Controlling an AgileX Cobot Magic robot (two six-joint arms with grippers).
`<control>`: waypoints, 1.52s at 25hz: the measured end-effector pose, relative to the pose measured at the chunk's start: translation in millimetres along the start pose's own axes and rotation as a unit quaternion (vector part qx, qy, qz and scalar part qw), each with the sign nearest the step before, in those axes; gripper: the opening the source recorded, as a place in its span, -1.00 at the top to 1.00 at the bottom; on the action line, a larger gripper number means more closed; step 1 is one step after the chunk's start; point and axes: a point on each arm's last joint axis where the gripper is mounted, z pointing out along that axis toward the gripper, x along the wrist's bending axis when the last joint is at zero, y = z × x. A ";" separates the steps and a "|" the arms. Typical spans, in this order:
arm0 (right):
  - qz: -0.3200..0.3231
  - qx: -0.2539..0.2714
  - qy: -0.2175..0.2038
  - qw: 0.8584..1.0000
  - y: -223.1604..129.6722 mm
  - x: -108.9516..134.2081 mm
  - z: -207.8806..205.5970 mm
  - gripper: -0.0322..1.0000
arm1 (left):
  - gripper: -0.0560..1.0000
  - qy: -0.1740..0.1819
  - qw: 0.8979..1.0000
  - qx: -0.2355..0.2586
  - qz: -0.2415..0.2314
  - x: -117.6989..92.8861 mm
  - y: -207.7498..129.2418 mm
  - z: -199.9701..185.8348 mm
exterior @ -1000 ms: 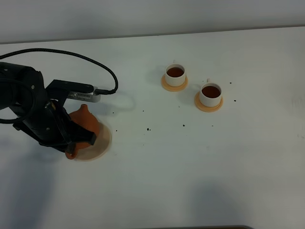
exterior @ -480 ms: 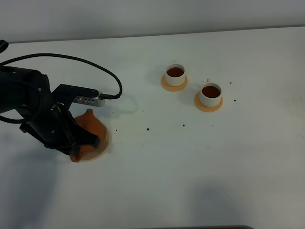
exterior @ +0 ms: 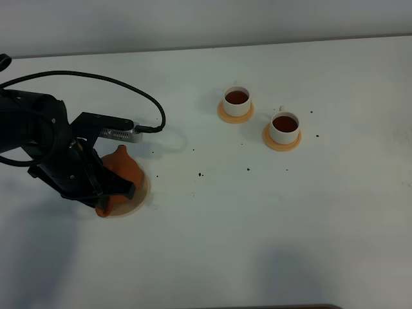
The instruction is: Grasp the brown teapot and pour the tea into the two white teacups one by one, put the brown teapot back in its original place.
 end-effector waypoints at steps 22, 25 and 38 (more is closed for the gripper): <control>0.000 0.000 0.000 1.000 0.0 0.0 0.0 0.47 | 0.07 -0.003 1.000 0.026 0.009 -1.6 -18.5 -33.6; 0.000 0.000 0.000 1.000 0.0 0.0 0.0 0.47 | 0.07 0.001 1.000 0.028 0.012 -1.7 -30.8 -56.3; 0.000 0.000 0.000 1.000 0.0 0.0 0.0 0.47 | 0.07 0.030 0.999 -0.027 -0.004 -2.7 -107.9 -143.2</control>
